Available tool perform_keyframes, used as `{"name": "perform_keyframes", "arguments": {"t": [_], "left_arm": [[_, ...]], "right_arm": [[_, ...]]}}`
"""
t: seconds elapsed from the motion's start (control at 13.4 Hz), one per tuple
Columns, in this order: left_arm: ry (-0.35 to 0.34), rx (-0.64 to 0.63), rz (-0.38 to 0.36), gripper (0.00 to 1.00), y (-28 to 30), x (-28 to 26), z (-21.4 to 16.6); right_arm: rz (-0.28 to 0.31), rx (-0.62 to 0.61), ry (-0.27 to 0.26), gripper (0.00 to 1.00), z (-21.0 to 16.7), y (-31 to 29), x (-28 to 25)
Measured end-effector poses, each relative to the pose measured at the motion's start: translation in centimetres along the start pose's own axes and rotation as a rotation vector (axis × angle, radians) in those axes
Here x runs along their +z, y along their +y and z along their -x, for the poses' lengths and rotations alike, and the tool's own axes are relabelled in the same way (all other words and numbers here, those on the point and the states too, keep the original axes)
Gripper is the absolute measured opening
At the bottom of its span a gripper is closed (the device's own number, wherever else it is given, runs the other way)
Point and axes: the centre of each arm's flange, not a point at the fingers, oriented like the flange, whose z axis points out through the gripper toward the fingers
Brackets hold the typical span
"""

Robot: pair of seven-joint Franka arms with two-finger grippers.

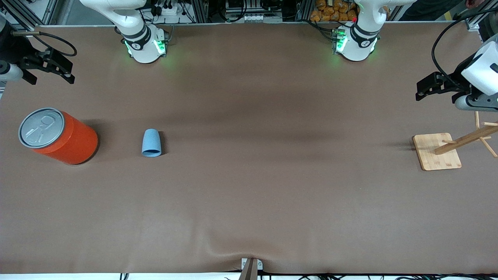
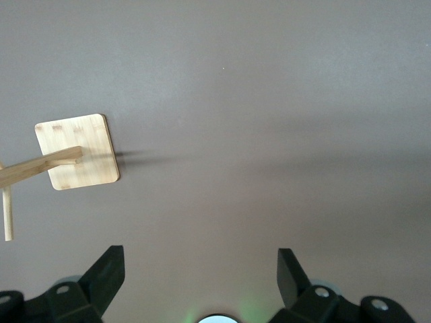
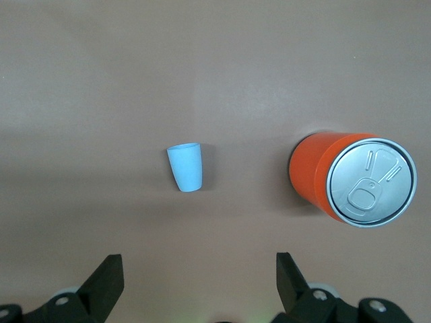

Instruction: Flip cup

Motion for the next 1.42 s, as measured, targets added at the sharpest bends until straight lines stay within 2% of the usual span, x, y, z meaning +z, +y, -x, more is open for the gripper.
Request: {"name": "perform_keyframes", "arguments": {"t": [0.6, 0.75, 0.97, 1.05, 1.2, 1.27, 1.42], "left_arm": [[0.000, 0.000, 0.000, 1.00, 0.0, 0.0, 0.0], [0.000, 0.000, 0.000, 1.00, 0.0, 0.0, 0.0], [0.000, 0.000, 0.000, 1.00, 0.0, 0.0, 0.0], [0.000, 0.000, 0.000, 1.00, 0.0, 0.0, 0.0], [0.000, 0.000, 0.000, 1.00, 0.0, 0.0, 0.0], [0.000, 0.000, 0.000, 1.00, 0.0, 0.0, 0.0], [0.000, 0.000, 0.000, 1.00, 0.0, 0.0, 0.0]], "right_arm": [[0.000, -0.002, -0.001, 1.00, 0.0, -0.1, 0.0], [0.000, -0.004, -0.016, 1.00, -0.5, -0.2, 0.8], [-0.002, -0.019, -0.088, 1.00, -2.6, -0.7, 4.5], [-0.002, -0.026, -0.127, 1.00, -3.3, -1.0, 6.2], [-0.011, -0.043, -0.241, 1.00, -4.6, -1.8, 10.8], [-0.036, -0.049, -0.282, 1.00, -5.2, -2.4, 13.4], [-0.084, -0.083, -0.327, 1.00, -6.0, -3.3, 18.9]]}}
